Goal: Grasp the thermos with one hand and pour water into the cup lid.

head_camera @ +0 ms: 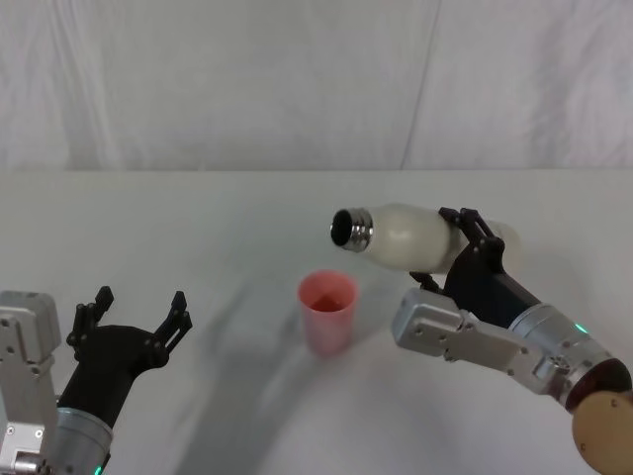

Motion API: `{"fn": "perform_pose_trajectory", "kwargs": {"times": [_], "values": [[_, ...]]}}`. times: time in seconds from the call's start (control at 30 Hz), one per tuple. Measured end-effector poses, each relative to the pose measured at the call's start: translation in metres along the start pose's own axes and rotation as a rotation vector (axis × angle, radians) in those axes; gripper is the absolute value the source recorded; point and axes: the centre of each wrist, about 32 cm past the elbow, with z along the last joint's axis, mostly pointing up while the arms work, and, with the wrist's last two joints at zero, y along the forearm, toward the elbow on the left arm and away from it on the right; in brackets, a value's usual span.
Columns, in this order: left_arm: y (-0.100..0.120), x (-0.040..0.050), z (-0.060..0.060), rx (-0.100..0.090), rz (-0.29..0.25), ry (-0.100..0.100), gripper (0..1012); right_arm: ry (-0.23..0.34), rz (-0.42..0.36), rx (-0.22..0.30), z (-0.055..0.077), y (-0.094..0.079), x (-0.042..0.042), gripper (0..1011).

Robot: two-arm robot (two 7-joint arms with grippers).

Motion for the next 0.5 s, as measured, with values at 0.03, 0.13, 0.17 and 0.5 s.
{"fn": "perform_pose_trajectory", "kwargs": {"times": [0.03,0.13,0.17,0.5], "values": [[0.0000,0.0000,0.0000,0.000,0.000,0.000,1001,-0.013,0.004,-0.003,0.0003,0.0007,-0.0009,946],[0.0000,0.0000,0.0000,0.000,0.000,0.000,1001,-0.030,0.011,-0.009,0.0006,0.0015,-0.0020,946],[0.0000,0.0000,0.0000,0.000,0.000,0.000,1001,-0.040,0.016,-0.014,0.0010,0.0018,-0.0023,946],[0.0000,0.0000,0.0000,0.000,0.000,0.000,1001,-0.130,0.031,-0.065,0.0054,0.0025,-0.0038,946]]}}
